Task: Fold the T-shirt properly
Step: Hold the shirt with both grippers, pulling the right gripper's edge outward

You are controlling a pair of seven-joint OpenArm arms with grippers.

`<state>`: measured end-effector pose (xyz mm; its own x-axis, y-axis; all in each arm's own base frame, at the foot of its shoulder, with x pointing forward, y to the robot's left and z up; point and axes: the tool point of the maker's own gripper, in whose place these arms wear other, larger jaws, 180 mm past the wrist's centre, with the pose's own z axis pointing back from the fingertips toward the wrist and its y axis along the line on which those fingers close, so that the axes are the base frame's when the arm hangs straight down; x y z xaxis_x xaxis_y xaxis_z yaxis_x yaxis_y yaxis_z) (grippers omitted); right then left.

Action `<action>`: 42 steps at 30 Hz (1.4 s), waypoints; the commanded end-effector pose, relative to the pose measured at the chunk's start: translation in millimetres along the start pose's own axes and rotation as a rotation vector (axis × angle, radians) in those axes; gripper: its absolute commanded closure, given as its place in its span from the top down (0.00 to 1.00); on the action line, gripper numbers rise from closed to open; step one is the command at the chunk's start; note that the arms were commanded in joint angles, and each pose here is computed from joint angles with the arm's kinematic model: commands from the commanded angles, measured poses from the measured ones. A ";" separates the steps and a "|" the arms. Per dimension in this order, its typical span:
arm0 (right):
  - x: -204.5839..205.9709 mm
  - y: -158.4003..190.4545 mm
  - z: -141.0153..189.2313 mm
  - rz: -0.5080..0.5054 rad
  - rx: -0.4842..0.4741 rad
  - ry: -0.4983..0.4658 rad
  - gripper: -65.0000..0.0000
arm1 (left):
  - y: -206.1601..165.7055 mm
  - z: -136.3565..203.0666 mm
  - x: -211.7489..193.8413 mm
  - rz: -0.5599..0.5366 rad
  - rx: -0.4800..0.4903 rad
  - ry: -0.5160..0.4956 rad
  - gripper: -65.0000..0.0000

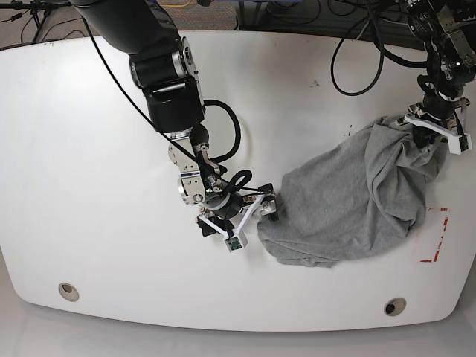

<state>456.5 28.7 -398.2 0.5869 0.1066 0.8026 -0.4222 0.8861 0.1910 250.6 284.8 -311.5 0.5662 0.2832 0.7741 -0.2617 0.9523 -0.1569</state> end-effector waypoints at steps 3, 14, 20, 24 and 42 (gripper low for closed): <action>33.1 -2.3 1.3 -0.033 0.014 -0.098 0.98 | 3.0 4.1 17.0 -0.033 0.002 -0.047 0.06; 37.2 -0.3 2.9 -0.101 0.031 -0.169 0.81 | 3.3 4.2 17.3 -0.034 0.002 -0.047 0.06; 35.8 0.7 3.4 -0.107 0.031 -0.187 0.80 | 3.3 4.2 17.3 -0.034 0.002 -0.047 0.06; 34.9 1.5 3.3 -0.109 0.032 -0.191 0.80 | 3.3 4.2 17.3 -0.034 0.002 -0.047 0.06; 12.8 6.7 -8.0 -0.146 0.029 -0.193 0.79 | 3.4 4.3 16.8 -0.034 0.003 -0.045 0.06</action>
<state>452.8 36.7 -410.4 0.5459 -0.0904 0.8330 -0.3534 0.8765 0.3268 251.3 290.8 -307.7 0.5673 0.2632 0.7803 -0.2577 0.9567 -0.1353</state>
